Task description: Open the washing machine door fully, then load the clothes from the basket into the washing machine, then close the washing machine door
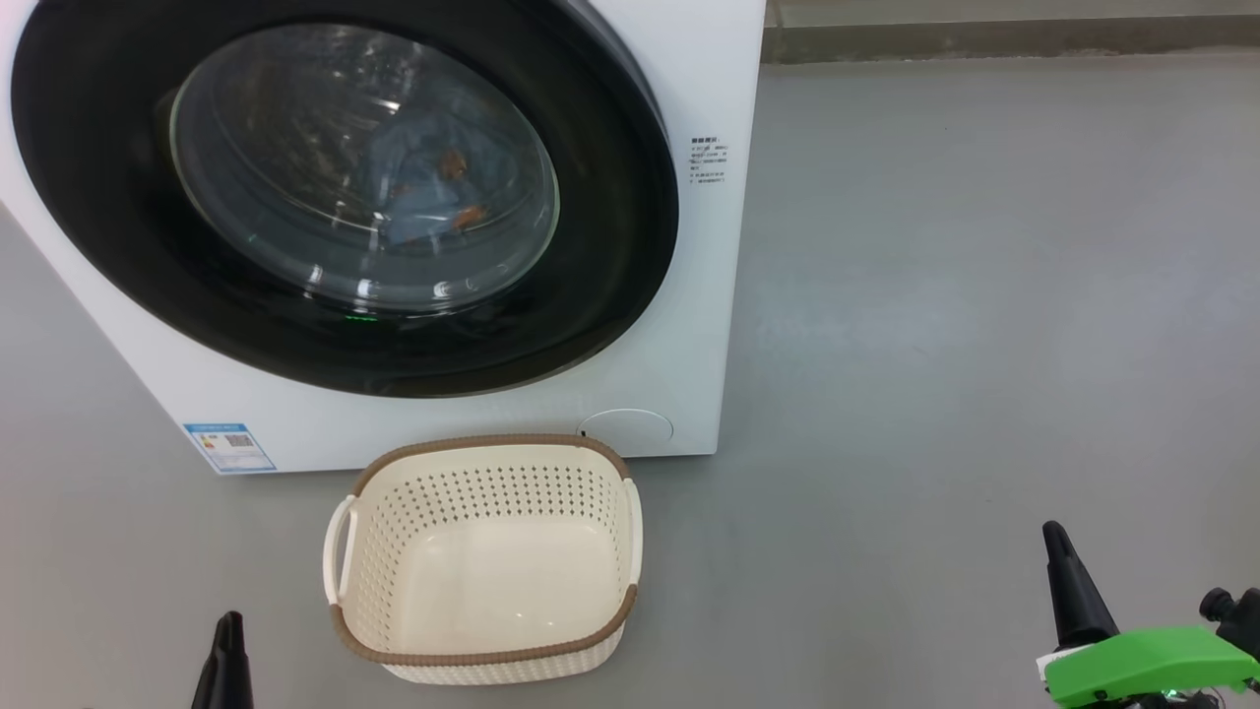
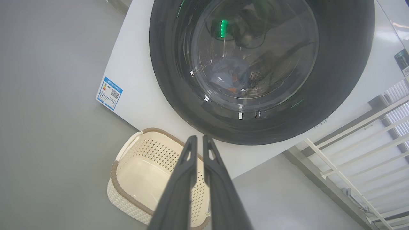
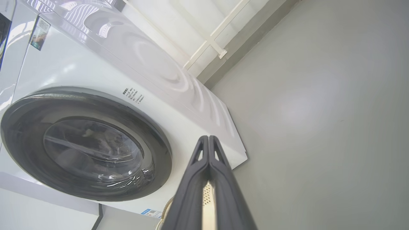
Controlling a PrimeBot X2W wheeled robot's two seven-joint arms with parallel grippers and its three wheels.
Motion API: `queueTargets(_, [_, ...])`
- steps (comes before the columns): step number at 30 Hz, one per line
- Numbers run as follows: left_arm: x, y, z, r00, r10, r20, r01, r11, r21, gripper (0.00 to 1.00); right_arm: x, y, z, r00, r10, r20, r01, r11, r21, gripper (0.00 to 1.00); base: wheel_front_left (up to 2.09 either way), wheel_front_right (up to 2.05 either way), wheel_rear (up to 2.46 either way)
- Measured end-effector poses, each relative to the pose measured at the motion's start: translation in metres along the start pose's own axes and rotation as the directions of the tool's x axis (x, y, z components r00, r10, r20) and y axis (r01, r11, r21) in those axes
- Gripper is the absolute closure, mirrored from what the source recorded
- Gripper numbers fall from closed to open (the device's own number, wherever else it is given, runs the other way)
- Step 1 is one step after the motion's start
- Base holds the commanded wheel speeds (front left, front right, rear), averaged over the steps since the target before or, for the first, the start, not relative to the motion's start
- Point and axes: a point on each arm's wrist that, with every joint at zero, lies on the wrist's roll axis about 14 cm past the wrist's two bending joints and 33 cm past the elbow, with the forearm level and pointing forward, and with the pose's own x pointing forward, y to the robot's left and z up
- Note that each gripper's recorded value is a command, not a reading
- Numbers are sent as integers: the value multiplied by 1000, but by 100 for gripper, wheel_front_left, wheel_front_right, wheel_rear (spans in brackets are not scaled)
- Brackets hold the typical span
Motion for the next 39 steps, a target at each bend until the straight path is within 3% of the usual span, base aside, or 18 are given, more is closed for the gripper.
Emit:
queueTargets(22, [4, -10, 2, 1000, -13, -4, 11, 969, -247, 100, 6, 2, 1, 1000, -4, -15, 7, 977, 215, 100, 0, 0, 0])
queueTargets(39, [6, -15, 3, 1000, -29, -5, 24, 904, -427, 100, 12, 8, 6, 1000, 11, -15, -5, 923, 384, 100, 0, 0, 0])
